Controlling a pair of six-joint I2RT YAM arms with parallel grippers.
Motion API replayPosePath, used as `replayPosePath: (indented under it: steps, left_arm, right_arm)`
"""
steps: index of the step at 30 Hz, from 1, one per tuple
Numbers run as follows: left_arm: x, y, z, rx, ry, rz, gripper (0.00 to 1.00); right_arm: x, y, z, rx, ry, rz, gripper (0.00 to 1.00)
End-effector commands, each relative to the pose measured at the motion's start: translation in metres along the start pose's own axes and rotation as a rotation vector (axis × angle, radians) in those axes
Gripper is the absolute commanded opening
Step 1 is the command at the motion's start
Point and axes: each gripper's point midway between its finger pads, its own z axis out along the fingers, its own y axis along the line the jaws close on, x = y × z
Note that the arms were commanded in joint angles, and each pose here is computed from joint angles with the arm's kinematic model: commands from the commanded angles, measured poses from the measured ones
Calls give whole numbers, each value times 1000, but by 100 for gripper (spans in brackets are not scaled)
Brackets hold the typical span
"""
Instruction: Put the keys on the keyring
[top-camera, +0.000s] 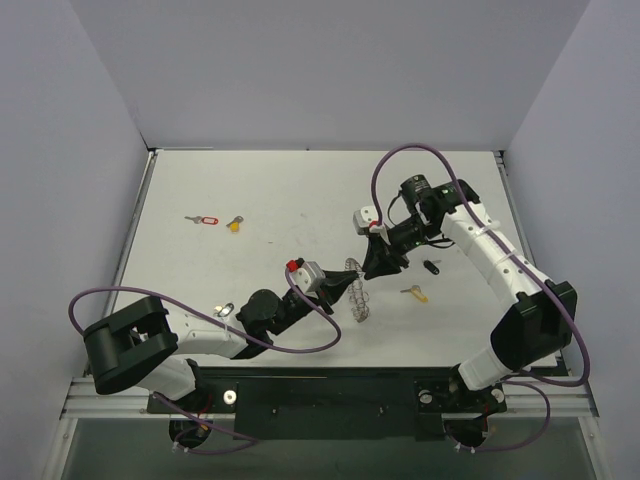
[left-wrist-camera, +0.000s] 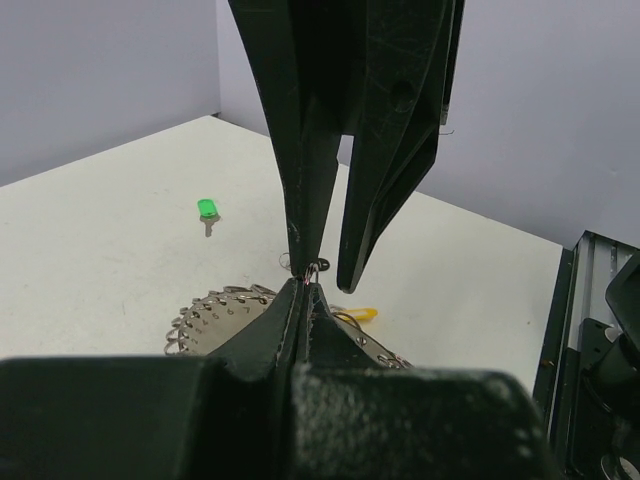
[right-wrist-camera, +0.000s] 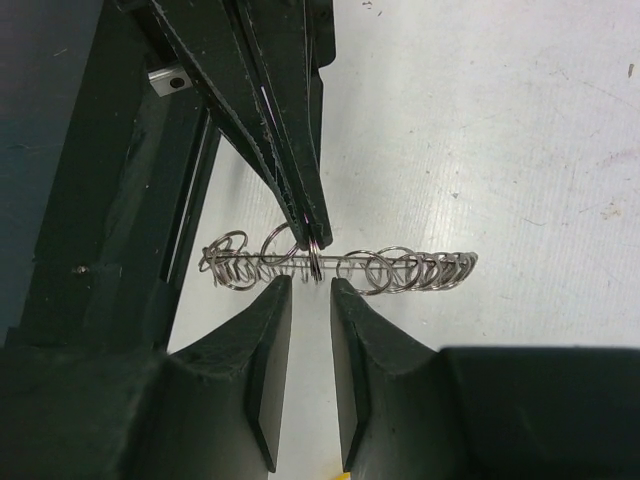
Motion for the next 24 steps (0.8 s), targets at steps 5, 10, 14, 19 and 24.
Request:
replayPosePath:
  steps: [5,10,14,19,24]
  left_arm:
    - [-60,-14,9,47,-225,-42,0]
    - [-60,-14,8,47,-222,-40,0]
    - [-59,-14,8,46,-219,-41,0]
    - [-50,-12,7,38,-184,-54,0]
    - [-42,-8,3,31,-128,-90,26]
  right_arm:
    - [-14,9,7,-53,-59,11,11]
    - [-13,10,9,-62,-54,15,0]
    - [-9,13,8,-58,-28,31,0]
    - [-10,12,-2,2,50,97,0]
    - [-1,13,-11,75,159,175,0]
